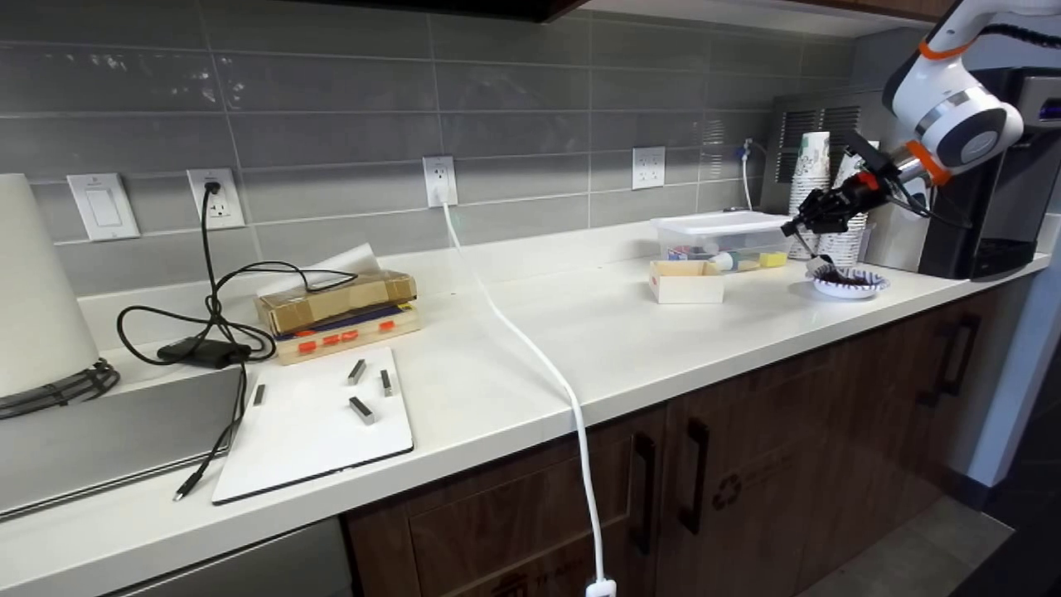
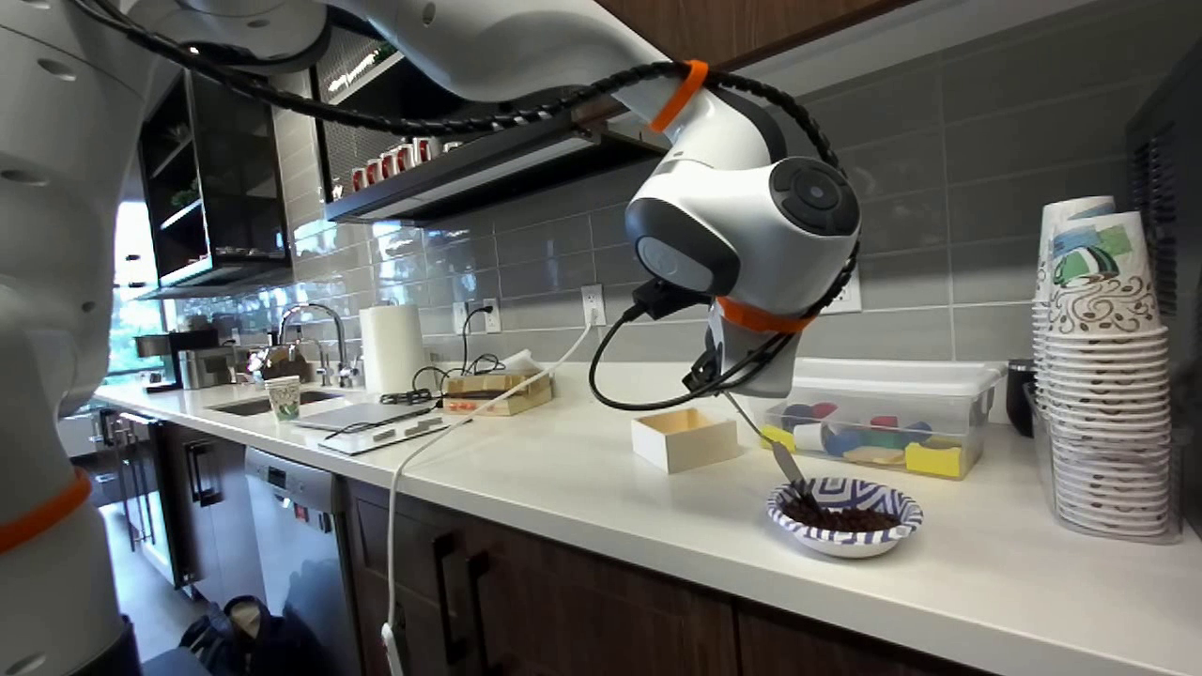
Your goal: Use the cake spatula to stir the contents in the black and white bowl.
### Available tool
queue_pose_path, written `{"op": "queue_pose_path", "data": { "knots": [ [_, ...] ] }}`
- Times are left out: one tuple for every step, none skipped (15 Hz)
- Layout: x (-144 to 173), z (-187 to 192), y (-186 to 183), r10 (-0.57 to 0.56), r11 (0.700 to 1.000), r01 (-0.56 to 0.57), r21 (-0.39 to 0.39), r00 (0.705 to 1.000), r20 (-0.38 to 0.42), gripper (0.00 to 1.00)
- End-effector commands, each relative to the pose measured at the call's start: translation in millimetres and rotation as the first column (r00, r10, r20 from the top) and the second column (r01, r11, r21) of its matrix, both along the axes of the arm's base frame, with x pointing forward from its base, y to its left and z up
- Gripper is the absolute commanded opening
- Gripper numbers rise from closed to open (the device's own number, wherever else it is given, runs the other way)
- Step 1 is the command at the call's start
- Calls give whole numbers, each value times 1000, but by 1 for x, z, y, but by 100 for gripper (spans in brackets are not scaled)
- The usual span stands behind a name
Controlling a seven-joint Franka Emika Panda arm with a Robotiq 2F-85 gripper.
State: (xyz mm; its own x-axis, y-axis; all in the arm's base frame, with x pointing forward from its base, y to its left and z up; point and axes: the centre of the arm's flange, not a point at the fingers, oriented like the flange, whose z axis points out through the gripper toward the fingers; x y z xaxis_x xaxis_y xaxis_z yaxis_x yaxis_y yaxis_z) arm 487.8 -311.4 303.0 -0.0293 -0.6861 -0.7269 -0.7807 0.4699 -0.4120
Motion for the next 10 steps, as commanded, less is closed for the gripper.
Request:
{"op": "queue_pose_path", "data": {
  "knots": [
    [1, 2, -17, -49, 998, 49, 39, 999, 2, 1],
    [0, 4, -19, -60, 998, 60, 36, 998, 2, 1],
    [-2, 6, -22, -75, 996, 75, 38, 997, -1, 1],
    [-3, 9, -24, -89, 995, 89, 37, 996, -4, 1],
    [-3, 10, -26, -98, 995, 98, 36, 995, -5, 1],
    [-2, 11, -28, -107, 994, 108, 26, 994, -4, 1],
    [0, 10, -29, -111, 994, 111, 15, 994, 0, 1],
    [4, 8, -30, -111, 994, 111, -2, 994, 12, 1],
    [6, 7, -31, -115, 993, 115, -11, 993, 16, 1],
    [10, 4, -32, -118, 993, 118, -23, 993, 24, 1]
  ]
}}
